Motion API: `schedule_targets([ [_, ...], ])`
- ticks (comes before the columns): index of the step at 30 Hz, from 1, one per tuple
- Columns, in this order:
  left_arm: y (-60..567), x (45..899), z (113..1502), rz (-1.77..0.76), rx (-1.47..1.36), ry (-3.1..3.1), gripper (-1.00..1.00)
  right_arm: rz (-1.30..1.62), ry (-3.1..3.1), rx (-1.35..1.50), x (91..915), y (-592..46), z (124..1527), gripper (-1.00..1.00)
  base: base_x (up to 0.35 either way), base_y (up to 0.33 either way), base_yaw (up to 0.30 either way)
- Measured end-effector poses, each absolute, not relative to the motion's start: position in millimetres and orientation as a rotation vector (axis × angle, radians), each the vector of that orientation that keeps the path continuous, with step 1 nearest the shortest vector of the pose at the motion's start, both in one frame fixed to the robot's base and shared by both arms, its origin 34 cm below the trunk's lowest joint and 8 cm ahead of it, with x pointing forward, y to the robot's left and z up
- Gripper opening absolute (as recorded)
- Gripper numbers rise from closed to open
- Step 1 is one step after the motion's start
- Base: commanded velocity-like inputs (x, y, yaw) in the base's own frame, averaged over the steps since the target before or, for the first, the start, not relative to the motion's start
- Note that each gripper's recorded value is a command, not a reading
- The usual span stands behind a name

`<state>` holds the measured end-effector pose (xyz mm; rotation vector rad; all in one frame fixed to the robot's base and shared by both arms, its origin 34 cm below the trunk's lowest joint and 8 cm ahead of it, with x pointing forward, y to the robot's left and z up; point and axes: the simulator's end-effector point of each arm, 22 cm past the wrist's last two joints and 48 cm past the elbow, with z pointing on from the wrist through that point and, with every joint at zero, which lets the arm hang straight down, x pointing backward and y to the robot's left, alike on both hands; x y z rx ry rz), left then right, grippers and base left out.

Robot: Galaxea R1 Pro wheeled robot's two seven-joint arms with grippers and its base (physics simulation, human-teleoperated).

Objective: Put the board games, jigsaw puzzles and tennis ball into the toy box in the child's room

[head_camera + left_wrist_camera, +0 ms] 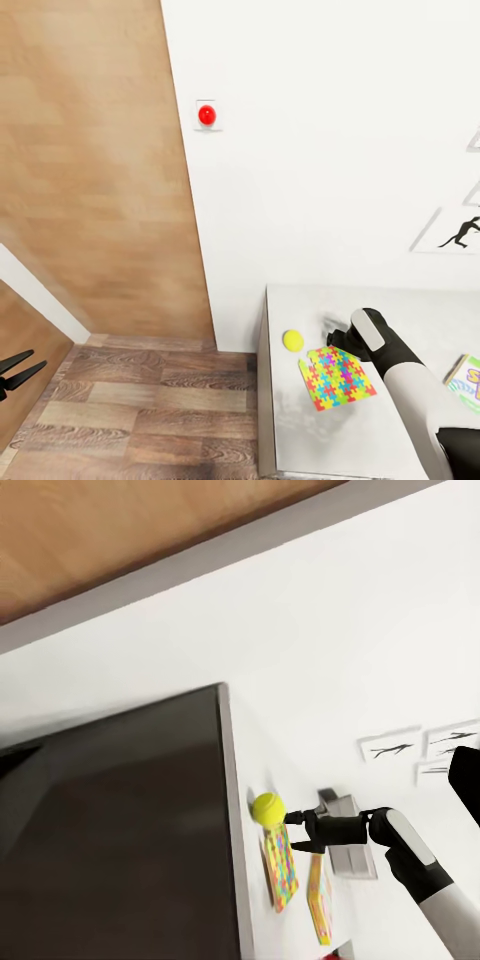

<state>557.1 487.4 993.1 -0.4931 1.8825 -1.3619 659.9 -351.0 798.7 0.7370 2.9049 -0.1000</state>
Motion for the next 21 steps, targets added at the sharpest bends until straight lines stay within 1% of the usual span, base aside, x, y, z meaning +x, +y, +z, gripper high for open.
schedule_targets([
  [12, 487.3, 556.9, 993.0, -1.362, -0.494, 1.883, 1.00, -0.099, 2.906, 0.735, 660.0, -350.2, 798.5, 1.00, -0.181, 0.040, 0.000],
  [21, 487.3, 557.0, 993.2, -1.362, -0.493, 1.883, 1.00, -0.099, 2.906, 0.735, 659.8, -350.2, 798.6, 1.00, -0.117, 0.027, 0.000],
])
